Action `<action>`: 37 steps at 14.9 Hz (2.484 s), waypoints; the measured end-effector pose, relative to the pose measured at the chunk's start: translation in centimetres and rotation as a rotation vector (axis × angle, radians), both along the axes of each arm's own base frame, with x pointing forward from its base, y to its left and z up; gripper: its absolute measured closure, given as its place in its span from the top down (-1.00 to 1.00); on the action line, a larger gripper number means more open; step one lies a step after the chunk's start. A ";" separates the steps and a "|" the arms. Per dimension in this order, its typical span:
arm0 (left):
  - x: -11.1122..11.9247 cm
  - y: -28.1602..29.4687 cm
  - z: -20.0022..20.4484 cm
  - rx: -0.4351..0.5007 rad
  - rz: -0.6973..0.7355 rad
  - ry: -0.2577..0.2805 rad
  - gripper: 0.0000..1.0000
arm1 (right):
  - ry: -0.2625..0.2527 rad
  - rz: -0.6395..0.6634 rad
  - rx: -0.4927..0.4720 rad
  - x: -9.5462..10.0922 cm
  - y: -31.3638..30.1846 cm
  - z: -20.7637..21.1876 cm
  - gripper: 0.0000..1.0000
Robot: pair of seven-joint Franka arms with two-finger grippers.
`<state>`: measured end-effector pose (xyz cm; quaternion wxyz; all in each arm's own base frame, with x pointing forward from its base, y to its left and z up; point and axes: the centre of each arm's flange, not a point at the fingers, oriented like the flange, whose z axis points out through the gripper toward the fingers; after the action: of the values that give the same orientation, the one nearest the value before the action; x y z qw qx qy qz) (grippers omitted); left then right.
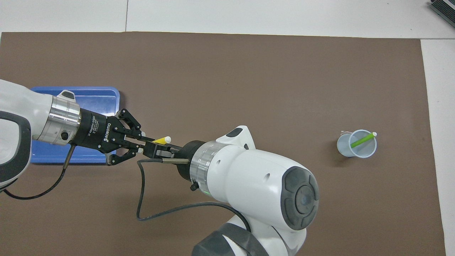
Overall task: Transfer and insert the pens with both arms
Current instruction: 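Grasp the yellow pen with the right gripper while the left gripper opens, then insert the yellow pen into the cup while the left gripper reaches purple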
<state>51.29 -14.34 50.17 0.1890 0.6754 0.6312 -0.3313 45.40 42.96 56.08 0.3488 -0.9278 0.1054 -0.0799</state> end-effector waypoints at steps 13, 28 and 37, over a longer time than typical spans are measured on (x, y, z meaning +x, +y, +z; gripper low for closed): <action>-0.2 0.0 0.1 0.001 0.010 0.007 -0.67 | -0.031 -0.027 0.005 1.1 0.5 -1.7 -0.59; -0.5 -0.3 0.7 -0.005 0.012 -0.005 0.00 | -0.129 0.176 -0.156 5.1 -4.9 -3.5 -0.64; -1.5 2.9 -1.3 0.083 -0.745 -0.449 0.00 | -0.091 0.496 -0.499 7.6 -20.7 -0.5 -0.64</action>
<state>49.78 -11.43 48.92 0.1618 0.9192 0.3007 -0.1960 52.98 22.30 55.55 0.1246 -0.9773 -0.1613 -0.0572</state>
